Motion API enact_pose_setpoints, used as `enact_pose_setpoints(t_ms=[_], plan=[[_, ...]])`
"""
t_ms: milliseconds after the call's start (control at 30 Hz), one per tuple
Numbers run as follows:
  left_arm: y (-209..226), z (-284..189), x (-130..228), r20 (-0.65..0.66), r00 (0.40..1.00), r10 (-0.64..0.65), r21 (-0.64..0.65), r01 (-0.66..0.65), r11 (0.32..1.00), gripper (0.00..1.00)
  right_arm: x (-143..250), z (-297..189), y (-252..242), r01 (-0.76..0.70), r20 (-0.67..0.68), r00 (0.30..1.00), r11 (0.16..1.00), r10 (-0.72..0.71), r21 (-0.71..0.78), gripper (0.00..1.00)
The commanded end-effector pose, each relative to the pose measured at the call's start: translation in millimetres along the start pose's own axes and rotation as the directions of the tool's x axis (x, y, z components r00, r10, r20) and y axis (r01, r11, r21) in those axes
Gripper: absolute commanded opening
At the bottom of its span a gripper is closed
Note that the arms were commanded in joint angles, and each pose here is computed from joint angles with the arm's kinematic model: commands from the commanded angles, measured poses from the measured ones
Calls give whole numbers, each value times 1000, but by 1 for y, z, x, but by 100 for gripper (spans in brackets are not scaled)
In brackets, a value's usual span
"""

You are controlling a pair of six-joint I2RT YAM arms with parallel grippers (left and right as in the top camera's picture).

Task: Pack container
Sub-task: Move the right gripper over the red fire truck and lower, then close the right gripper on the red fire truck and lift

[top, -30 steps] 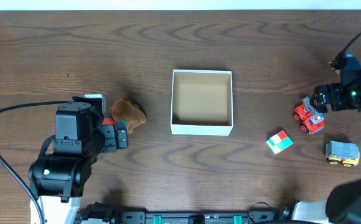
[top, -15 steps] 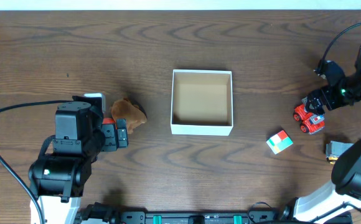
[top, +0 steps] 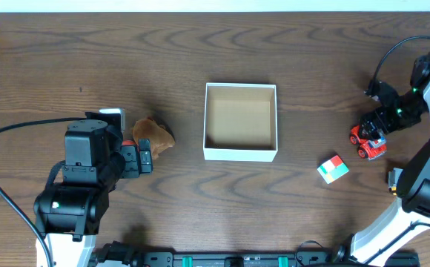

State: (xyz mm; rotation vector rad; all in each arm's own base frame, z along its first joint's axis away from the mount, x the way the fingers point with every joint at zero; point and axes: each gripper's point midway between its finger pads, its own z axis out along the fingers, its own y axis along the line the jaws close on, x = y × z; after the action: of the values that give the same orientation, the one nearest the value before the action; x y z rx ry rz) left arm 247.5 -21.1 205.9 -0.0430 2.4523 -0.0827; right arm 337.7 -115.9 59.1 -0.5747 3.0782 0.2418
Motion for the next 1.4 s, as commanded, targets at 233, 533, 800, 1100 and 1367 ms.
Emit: enact_pose_setpoints(t_ms=[233,533,800,1100,1367], plan=[[0,-4,-9,31,999,-15,2,15,1000,98,4,25,0,-45,-52,998,998,43,-43,99],[-1,-4,-11,37,999,-15,2,15,1000,98,11,43,4,-60,-77,995,996,55,-64,95],[-1,-4,-11,39,999,-15,3,15,1000,98,10,44,5,-143,-81,987,988,138,-55,73],[-1,-4,-11,38,999,-15,2,15,1000,98,10,45,5,-154,-81,985,987,149,-54,62],[-1,-4,-11,38,999,-15,2,15,1000,98,8,45,4,-211,-76,975,976,207,-46,53]])
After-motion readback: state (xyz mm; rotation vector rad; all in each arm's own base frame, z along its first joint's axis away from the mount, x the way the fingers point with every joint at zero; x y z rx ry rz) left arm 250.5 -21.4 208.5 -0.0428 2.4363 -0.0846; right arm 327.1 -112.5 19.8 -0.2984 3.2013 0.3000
